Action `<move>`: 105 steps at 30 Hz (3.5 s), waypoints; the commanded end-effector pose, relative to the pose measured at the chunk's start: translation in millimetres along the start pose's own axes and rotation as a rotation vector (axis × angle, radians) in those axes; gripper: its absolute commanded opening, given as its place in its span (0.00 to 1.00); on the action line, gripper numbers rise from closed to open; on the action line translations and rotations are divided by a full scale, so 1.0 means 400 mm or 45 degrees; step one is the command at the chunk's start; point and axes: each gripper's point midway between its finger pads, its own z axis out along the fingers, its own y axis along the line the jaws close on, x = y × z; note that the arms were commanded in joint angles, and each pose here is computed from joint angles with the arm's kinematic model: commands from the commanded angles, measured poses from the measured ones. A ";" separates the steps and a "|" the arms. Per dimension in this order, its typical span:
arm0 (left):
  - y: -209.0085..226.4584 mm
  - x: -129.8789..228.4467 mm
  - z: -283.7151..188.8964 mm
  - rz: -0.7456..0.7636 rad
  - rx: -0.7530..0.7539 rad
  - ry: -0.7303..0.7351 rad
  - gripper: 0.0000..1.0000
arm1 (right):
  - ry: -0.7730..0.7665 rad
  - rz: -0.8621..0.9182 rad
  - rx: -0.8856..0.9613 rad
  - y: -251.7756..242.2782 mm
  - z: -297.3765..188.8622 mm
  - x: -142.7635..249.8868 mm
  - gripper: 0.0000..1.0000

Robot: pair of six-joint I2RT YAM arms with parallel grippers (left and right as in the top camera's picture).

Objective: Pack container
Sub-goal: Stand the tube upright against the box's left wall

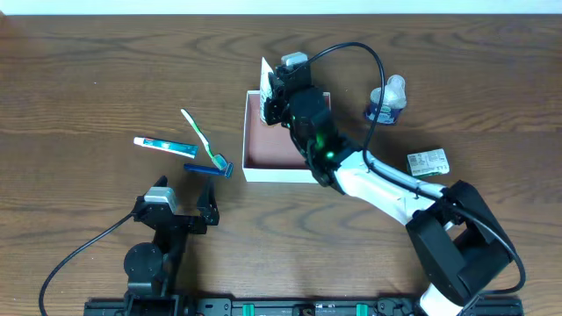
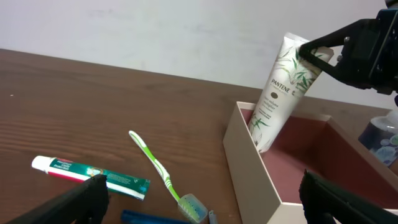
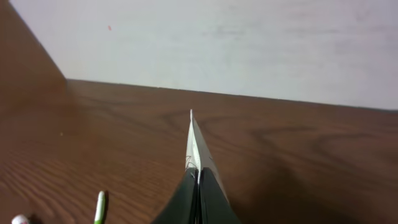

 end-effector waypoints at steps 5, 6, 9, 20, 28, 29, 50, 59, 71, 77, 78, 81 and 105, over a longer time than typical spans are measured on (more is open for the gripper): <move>0.010 0.040 0.002 -0.011 -0.012 0.062 0.98 | -0.008 0.105 0.093 -0.008 -0.009 0.009 0.01; 0.010 0.040 0.002 -0.011 -0.012 0.062 0.98 | -0.012 0.120 0.099 -0.008 -0.010 0.009 0.01; 0.010 0.040 0.002 -0.011 -0.012 0.062 0.98 | -0.023 0.159 0.121 -0.010 -0.012 0.008 0.01; 0.010 0.040 0.002 -0.011 -0.012 0.062 0.98 | -0.032 0.267 0.116 0.003 -0.015 0.010 0.01; 0.010 0.040 0.002 -0.011 -0.012 0.062 0.98 | -0.016 0.242 0.048 0.027 -0.014 0.011 0.01; 0.010 0.040 0.002 -0.011 -0.012 0.062 0.98 | -0.023 0.244 0.043 0.029 -0.014 0.007 0.01; 0.010 0.040 0.002 -0.011 -0.012 0.062 0.98 | -0.067 0.165 -0.046 0.085 -0.014 -0.035 0.01; 0.010 0.040 0.002 -0.011 -0.012 0.062 0.98 | -0.069 0.145 -0.064 0.092 -0.015 -0.037 0.32; 0.010 0.040 0.002 -0.011 -0.012 0.062 0.98 | -0.143 0.060 -0.150 0.130 -0.046 -0.107 0.35; 0.010 0.040 0.002 -0.011 -0.012 0.062 0.98 | -0.146 0.037 -0.182 0.145 -0.133 -0.197 0.35; 0.010 0.040 0.002 -0.011 -0.012 0.062 0.98 | -0.135 0.034 -0.176 0.141 -0.147 -0.206 0.35; 0.010 0.040 0.002 -0.011 -0.012 0.062 0.98 | -0.081 0.008 -0.134 0.112 -0.186 -0.220 0.35; 0.010 0.040 0.002 -0.011 -0.012 0.062 0.98 | 0.412 0.045 0.182 -0.096 -0.063 0.126 0.25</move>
